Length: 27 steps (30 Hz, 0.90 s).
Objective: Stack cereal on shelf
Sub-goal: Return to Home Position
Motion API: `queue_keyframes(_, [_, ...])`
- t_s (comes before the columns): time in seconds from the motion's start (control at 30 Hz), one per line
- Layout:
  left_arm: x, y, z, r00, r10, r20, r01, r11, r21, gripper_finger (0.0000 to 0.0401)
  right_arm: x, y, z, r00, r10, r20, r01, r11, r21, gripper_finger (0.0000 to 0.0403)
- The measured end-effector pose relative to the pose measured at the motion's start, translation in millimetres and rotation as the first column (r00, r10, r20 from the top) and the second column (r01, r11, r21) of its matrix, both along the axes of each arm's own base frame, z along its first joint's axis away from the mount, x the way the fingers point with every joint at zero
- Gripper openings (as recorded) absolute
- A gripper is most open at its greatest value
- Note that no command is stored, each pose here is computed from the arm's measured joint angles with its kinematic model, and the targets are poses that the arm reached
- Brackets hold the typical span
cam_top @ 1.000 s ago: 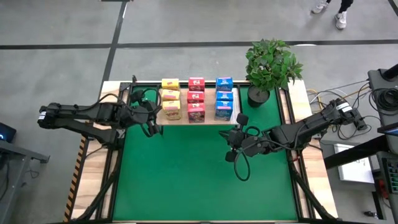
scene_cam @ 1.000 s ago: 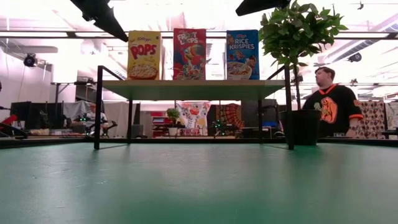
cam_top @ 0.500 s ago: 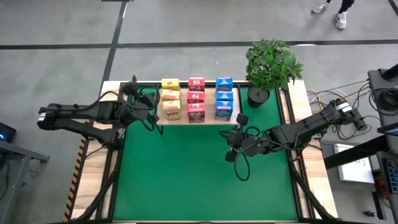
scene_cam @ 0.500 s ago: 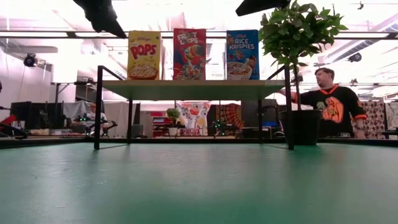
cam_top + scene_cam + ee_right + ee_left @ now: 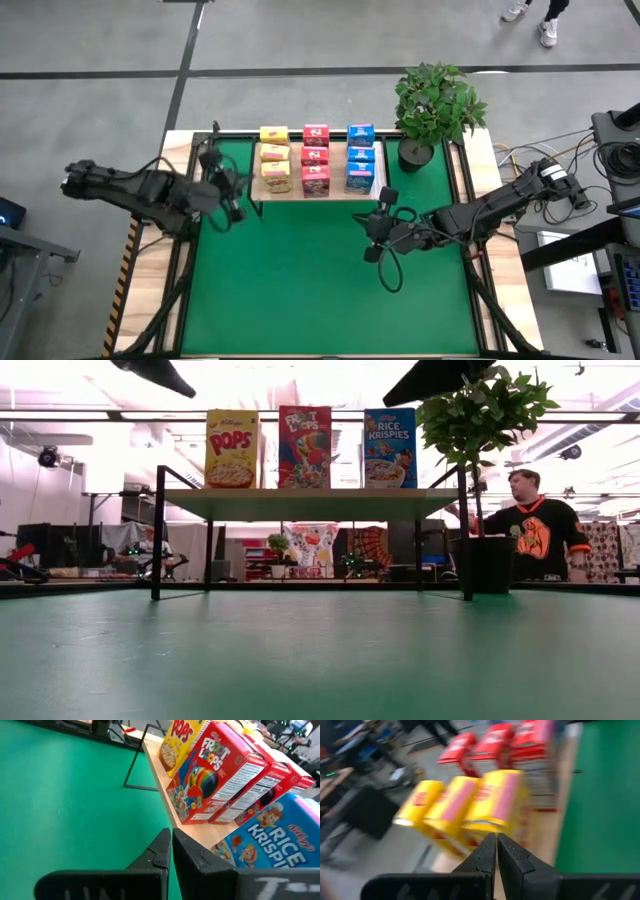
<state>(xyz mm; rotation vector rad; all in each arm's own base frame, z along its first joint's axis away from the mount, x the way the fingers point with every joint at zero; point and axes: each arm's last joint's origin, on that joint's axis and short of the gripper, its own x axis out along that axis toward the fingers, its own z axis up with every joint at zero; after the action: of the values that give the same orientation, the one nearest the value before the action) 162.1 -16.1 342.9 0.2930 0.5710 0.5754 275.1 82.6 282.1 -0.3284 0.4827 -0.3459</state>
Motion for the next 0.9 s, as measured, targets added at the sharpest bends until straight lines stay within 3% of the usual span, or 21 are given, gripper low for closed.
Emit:
queue_keyframes(0.13, [-8,-21,-14,0.99,-0.131,0.054,0.133,0.991,-0.034,0.0,-7,-2,-14,0.998,0.046,0.038,-0.046,0.999,0.005,0.0009])
queue_keyframes(0.3, [-17,-46,-42,0.942,-0.318,0.106,0.323,0.946,-0.037,0.0,-22,-5,-28,0.978,0.168,0.121,-0.172,0.985,0.023,0.0009])
queue_keyframes(0.4, [-22,-54,-59,0.912,-0.383,0.147,0.39,0.92,-0.025,0.0,-34,-10,-31,0.965,0.179,0.189,-0.186,0.982,0.018,0.0009])
queue_keyframes(0.9, [-42,-42,-108,0.881,-0.412,0.232,0.426,0.904,-0.013,0.0,-95,-31,-55,0.884,0.21,0.418,-0.244,0.969,0.029,0.0009])
